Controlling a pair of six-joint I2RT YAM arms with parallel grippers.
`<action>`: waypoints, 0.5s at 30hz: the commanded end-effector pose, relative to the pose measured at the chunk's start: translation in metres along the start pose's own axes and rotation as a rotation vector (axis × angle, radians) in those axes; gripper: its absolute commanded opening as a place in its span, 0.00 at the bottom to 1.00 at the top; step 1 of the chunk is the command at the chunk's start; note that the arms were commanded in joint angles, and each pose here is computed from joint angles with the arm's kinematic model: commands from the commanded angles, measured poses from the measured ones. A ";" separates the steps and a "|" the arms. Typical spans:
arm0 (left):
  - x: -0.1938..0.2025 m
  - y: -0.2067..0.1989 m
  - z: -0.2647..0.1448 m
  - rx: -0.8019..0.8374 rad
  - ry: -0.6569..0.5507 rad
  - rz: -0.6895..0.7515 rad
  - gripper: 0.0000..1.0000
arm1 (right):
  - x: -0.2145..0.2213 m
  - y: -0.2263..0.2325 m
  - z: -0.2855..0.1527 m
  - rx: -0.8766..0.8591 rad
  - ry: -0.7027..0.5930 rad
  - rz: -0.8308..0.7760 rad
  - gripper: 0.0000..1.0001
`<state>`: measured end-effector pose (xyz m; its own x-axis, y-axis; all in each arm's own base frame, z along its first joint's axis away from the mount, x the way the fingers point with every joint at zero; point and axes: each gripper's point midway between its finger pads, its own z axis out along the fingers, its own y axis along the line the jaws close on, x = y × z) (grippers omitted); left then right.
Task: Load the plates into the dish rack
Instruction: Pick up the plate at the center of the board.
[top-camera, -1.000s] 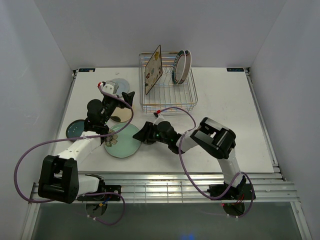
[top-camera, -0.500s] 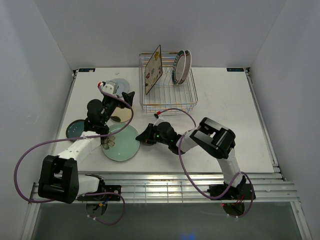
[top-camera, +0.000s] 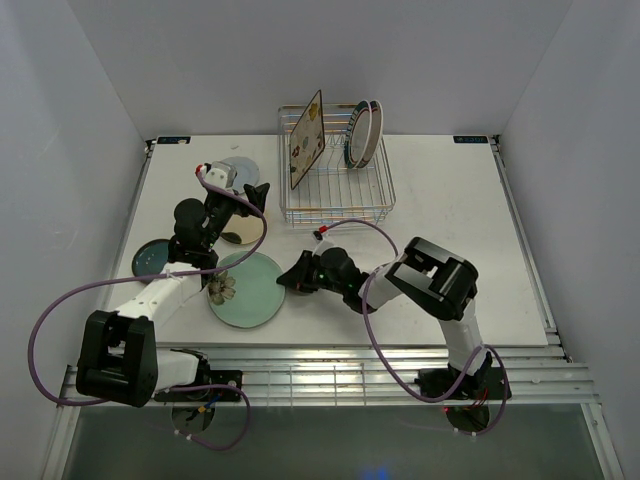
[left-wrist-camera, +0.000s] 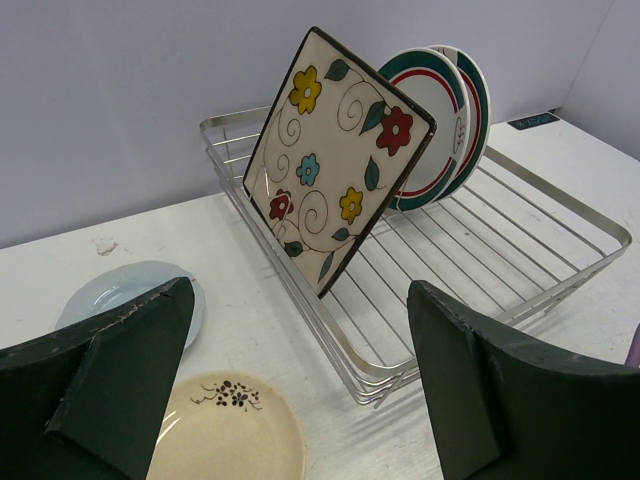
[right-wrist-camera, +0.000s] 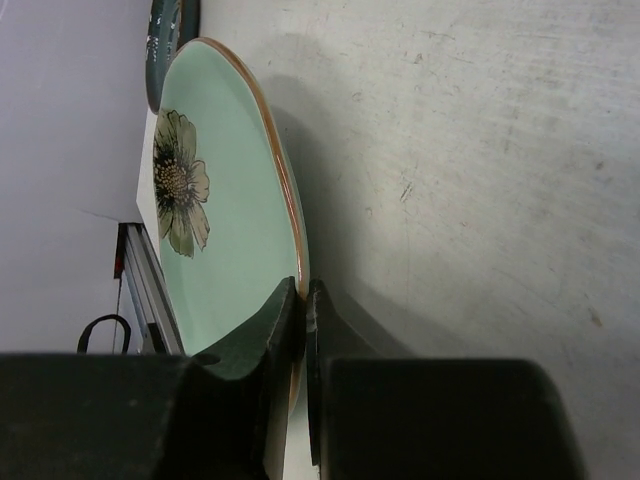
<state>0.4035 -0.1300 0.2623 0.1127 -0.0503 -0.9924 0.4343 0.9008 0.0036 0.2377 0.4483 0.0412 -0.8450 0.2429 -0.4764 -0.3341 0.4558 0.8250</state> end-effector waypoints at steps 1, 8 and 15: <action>-0.014 -0.004 -0.004 0.006 -0.041 0.005 0.98 | -0.023 0.031 -0.010 -0.075 -0.081 -0.075 0.08; -0.013 -0.004 -0.003 0.009 -0.038 0.004 0.98 | -0.030 0.036 -0.021 -0.072 -0.109 -0.100 0.08; -0.013 -0.004 -0.003 0.010 -0.036 0.004 0.98 | -0.034 0.044 -0.025 -0.087 -0.111 -0.107 0.08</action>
<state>0.4034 -0.1301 0.2623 0.1127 -0.0503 -0.9924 0.4346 0.9006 0.0037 0.2341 0.4305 0.0511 -0.8130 0.2277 -0.5359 -0.3763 0.4970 0.7820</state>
